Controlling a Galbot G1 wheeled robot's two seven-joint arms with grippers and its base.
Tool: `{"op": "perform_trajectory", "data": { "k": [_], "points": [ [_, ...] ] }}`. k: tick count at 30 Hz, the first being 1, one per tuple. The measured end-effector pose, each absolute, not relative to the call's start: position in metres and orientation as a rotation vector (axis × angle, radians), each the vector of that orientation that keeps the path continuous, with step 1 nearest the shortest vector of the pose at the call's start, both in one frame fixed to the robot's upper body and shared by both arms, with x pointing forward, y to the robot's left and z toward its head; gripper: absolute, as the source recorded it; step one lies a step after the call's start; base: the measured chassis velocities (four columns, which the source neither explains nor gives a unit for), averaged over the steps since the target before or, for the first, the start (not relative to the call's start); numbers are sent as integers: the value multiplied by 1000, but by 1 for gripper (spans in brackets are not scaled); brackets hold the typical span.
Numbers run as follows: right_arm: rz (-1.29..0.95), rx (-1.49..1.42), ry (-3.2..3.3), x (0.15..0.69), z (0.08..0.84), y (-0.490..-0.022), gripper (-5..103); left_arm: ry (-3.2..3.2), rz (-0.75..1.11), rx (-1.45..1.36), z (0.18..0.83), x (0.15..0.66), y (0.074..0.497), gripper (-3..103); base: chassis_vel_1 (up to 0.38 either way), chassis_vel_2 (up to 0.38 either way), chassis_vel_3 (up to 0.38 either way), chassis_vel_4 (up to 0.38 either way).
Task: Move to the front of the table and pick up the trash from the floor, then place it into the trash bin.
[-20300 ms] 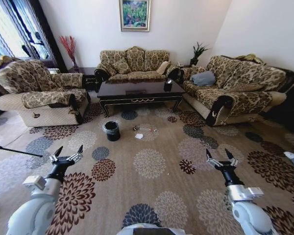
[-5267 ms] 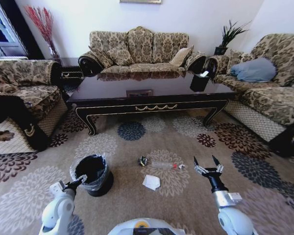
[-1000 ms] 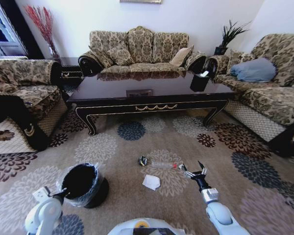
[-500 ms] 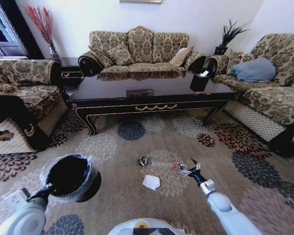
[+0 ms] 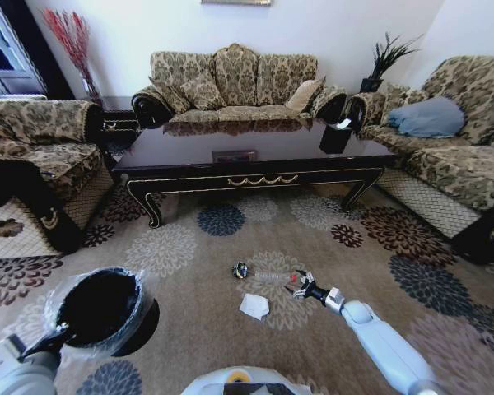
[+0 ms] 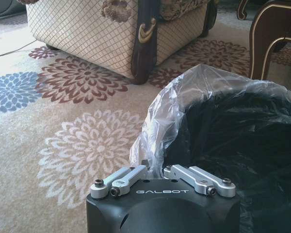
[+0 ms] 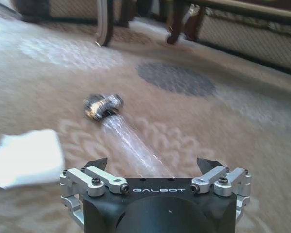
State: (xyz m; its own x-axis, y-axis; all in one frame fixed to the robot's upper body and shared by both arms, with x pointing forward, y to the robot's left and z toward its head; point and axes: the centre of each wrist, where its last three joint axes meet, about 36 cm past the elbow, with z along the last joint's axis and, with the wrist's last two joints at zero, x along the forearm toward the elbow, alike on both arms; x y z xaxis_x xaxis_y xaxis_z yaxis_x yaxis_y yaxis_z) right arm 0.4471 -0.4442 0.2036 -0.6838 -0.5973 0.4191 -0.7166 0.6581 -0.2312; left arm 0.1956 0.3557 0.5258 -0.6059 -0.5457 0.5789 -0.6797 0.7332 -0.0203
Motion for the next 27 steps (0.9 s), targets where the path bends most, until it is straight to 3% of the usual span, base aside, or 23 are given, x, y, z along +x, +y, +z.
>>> {"op": "perform_trajectory", "data": {
  "k": [8,17,27],
  "points": [
    [376,596,-2635,445,181,-436,100,-2377,337,929,525,195,354,4,0,0,0,0],
    [418,535,-2591,448,175,-439,100,-2381,351,928,525,196,354,4,0,0,0,0],
    [445,383,-2562,460,159,-408,100,-2382,350,949,530,191,359,4,0,0,0,0]
  ]
}}
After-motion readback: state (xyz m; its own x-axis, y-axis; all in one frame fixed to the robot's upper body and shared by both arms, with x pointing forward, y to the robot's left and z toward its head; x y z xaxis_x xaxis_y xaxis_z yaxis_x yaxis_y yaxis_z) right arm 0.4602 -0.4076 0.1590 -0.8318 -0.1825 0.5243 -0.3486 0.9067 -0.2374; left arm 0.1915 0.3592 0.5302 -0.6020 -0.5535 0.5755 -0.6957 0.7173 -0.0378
